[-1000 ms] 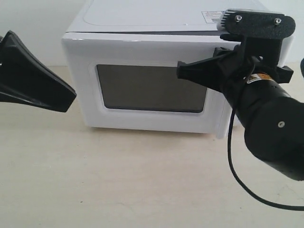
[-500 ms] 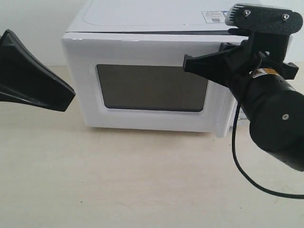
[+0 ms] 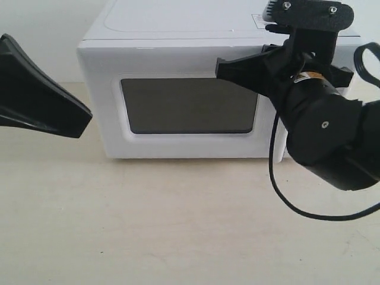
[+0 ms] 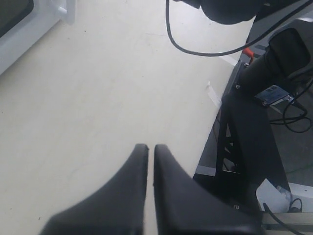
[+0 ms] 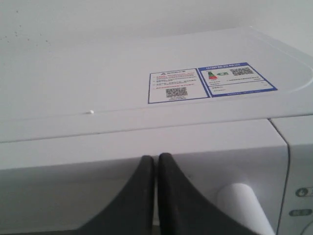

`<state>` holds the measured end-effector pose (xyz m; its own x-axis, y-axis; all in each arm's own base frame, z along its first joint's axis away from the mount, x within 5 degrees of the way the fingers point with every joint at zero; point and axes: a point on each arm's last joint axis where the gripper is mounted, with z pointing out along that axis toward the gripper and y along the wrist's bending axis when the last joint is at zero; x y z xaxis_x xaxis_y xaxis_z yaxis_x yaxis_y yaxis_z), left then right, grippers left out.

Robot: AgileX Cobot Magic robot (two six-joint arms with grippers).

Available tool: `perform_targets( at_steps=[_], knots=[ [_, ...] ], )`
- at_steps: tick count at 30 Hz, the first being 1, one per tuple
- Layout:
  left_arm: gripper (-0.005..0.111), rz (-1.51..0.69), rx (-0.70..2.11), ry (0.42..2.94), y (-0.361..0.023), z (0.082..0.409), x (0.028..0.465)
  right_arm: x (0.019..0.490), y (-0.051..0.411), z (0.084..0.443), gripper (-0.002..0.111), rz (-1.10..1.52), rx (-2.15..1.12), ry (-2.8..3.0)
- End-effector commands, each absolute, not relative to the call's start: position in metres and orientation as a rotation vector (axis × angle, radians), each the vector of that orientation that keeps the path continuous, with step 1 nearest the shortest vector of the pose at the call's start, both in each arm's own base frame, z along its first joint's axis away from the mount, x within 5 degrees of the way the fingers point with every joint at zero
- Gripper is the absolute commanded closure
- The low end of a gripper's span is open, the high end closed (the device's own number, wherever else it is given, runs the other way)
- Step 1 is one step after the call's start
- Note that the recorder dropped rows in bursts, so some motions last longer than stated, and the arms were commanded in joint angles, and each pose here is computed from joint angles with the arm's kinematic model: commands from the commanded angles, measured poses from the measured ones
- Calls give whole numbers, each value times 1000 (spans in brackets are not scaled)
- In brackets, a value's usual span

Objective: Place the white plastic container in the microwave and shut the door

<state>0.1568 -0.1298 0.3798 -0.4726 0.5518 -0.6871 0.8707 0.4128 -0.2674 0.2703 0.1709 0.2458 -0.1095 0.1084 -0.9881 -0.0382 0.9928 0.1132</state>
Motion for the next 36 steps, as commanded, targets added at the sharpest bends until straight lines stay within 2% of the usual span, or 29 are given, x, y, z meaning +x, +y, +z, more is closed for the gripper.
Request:
perform_targets(
  at_steps=[1, 7, 11, 15, 21, 36],
  knots=[
    [102, -861, 1204, 2171, -130, 380, 154, 282, 180, 248, 108, 106, 2, 1669],
    [102, -860, 1205, 2170, -130, 380, 154, 279, 172, 247, 108, 51, 49, 1748],
    [102, -856, 1214, 2163, -130, 380, 154, 270, 165, 263, 108, 40, 14, 1740],
    [102, -856, 1214, 2163, -130, 380, 154, 247, 145, 281, 108, 61, 24, 1712],
    [102, -907, 1196, 2142, -132, 383, 152, 208, 105, 285, 108, -22, 23, 1742],
    [102, -837, 974, 1870, -103, 432, 96, 141, 43, 288, 108, 88, 131, 1634]
  ],
)
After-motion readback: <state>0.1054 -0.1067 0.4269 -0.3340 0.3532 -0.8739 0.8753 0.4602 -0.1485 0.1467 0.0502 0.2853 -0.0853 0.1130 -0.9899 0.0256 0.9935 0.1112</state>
